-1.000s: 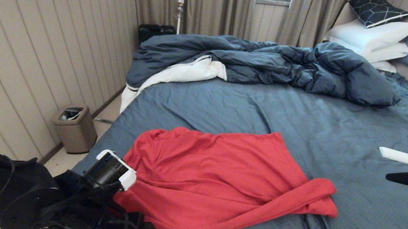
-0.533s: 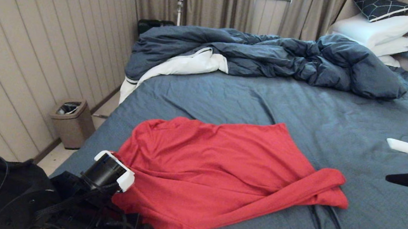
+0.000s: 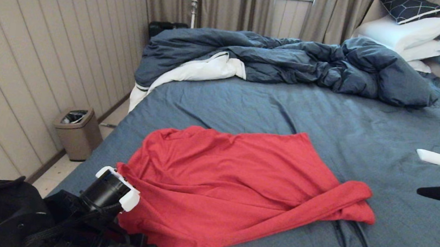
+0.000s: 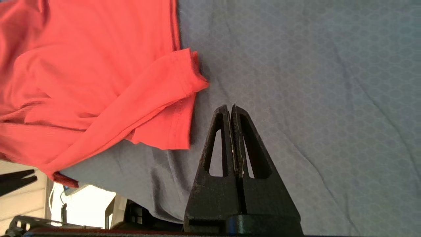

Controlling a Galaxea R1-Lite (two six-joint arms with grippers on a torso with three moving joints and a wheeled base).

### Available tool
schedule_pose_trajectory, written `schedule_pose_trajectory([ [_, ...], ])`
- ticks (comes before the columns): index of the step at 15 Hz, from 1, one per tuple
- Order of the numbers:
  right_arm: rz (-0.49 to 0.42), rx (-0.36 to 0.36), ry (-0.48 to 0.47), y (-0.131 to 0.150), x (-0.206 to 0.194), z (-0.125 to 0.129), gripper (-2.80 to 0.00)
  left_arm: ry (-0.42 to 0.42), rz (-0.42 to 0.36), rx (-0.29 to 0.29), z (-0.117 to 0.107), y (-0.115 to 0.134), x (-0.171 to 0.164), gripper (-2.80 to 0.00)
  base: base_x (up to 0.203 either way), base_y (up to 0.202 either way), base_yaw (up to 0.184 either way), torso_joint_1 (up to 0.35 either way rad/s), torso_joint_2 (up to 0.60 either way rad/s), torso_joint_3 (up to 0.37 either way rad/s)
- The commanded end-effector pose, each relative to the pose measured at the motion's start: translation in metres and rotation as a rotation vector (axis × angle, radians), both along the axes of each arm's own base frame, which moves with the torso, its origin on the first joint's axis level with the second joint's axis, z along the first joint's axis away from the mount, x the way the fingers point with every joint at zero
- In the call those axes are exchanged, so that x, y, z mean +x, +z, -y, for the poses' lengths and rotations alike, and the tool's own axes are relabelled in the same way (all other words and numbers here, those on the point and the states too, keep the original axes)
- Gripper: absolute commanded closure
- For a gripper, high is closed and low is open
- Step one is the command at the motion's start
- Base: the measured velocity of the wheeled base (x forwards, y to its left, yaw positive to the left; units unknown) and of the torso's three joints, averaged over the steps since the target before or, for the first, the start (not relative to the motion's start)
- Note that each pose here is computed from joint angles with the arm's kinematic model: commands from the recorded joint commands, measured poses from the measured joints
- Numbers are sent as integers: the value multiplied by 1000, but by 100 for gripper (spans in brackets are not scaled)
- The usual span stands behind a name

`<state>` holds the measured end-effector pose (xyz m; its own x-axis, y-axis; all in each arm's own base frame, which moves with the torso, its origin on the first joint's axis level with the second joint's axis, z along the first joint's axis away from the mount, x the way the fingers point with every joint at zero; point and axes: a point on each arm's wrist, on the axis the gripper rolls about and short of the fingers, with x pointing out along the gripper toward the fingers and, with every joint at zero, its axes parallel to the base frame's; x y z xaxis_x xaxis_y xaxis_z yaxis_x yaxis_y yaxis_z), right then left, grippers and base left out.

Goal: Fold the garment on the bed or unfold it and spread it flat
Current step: Fold the red T-shirt

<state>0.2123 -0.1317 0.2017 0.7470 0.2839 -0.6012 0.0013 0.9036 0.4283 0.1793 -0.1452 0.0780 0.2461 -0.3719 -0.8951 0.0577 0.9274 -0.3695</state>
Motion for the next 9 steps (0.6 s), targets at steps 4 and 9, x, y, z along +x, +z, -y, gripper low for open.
schedule_pose_trajectory([
  [4, -64, 43, -24, -19, 8, 13, 0, 35, 48, 67, 2, -8, 5, -280, 0, 0, 0, 0, 0, 0],
  [9, -66, 52, -47, -16, 6, 15, 0, 23, 88, 35, 11, -9, 8, -280, 0, 0, 0, 0, 0, 0],
])
